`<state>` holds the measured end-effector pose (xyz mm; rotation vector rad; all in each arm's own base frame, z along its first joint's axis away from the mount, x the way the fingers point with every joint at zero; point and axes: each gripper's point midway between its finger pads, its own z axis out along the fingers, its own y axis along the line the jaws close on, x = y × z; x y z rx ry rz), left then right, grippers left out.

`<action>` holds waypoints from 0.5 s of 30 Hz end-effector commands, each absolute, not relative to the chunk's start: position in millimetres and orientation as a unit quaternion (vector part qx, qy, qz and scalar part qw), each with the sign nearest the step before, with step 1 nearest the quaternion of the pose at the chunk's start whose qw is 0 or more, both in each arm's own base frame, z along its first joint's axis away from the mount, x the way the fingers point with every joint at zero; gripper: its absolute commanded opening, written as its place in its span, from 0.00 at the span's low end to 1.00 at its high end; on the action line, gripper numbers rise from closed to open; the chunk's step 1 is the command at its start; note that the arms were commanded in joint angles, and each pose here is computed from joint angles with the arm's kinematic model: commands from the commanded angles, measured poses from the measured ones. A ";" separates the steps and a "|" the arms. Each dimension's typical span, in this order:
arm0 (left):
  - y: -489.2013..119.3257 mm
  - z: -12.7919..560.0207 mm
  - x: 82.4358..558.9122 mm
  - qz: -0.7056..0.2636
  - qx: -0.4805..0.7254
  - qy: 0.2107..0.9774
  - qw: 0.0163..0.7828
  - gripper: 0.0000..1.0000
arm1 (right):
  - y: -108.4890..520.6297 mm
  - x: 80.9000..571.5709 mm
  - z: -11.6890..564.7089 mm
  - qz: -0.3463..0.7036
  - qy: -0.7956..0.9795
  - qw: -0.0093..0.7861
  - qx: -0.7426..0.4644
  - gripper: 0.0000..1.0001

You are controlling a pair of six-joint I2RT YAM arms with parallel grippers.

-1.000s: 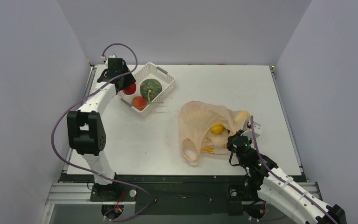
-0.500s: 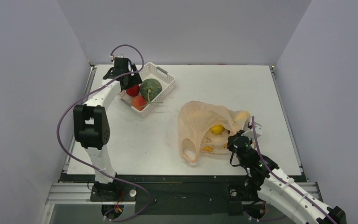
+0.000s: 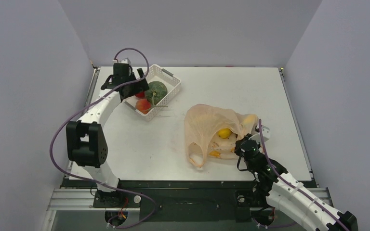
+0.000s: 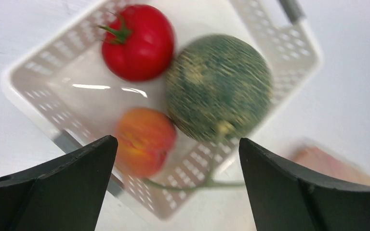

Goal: Take the fake fruits out of the plastic bag
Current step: Place the fake fruit in the bin, then take out the fake fruit from the plastic bag.

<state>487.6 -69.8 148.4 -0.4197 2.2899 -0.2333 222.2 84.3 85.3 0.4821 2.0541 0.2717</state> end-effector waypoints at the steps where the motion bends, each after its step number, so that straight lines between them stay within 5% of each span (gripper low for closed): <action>1: -140.4 247.9 446.4 -0.266 -0.088 0.847 0.452 0.97 | 87.2 231.9 105.7 0.113 0.836 0.502 0.191 0.00; 9: -286.9 253.4 292.5 -0.447 0.083 0.799 0.395 0.96 | 115.6 233.1 105.8 0.163 0.844 0.489 0.149 0.00; 15: -355.0 225.3 228.7 -0.493 0.120 0.787 0.352 0.93 | 150.0 224.2 96.9 0.208 0.851 0.470 0.106 0.00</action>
